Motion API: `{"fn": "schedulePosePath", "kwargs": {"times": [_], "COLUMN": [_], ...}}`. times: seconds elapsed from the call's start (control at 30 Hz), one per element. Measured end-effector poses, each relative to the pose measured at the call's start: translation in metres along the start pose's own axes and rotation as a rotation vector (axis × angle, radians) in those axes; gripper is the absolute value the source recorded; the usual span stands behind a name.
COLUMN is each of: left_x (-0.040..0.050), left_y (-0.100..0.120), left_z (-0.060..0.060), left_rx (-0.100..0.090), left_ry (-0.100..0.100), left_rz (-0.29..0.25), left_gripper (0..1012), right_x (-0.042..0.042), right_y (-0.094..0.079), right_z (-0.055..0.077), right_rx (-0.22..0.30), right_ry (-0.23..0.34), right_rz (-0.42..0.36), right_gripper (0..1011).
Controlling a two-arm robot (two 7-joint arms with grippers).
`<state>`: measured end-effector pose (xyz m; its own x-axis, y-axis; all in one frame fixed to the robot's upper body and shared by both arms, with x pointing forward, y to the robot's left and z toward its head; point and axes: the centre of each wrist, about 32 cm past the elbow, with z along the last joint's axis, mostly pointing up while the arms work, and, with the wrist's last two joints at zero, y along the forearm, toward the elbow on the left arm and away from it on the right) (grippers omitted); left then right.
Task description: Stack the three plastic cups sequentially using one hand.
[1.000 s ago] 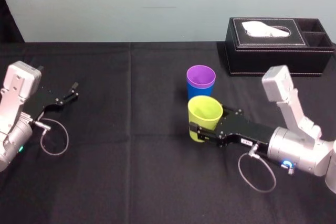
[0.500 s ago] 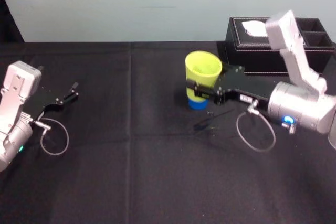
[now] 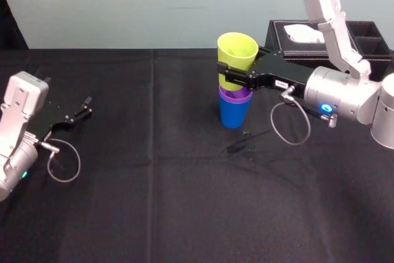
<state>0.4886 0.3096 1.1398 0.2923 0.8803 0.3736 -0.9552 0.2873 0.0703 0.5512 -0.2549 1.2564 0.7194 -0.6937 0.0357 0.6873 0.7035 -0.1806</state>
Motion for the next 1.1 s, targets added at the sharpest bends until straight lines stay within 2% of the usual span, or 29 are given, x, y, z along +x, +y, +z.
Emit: {"fn": "schedulePosePath", "kwargs": {"times": [0.3,0.83,1.1], "left_x": [0.0000,0.0000,0.0000], "left_y": [0.000,0.000,0.000], "left_z": [0.000,0.000,0.000], "left_rx": [0.000,0.000,0.000], "left_ry": [0.000,0.000,0.000], "left_rz": [0.000,0.000,0.000], "left_gripper": [1012,1011,1012], "right_x": [0.0056,0.0131,0.0124], "right_y": [0.011,0.013,0.016], "right_z": [-0.010,-0.024,-0.028], "right_rx": [-0.014,-0.041,-0.051], "right_ry": [0.018,0.046,0.050], "right_rz": [-0.039,-0.065,-0.055], "right_gripper": [726,726,726]}}
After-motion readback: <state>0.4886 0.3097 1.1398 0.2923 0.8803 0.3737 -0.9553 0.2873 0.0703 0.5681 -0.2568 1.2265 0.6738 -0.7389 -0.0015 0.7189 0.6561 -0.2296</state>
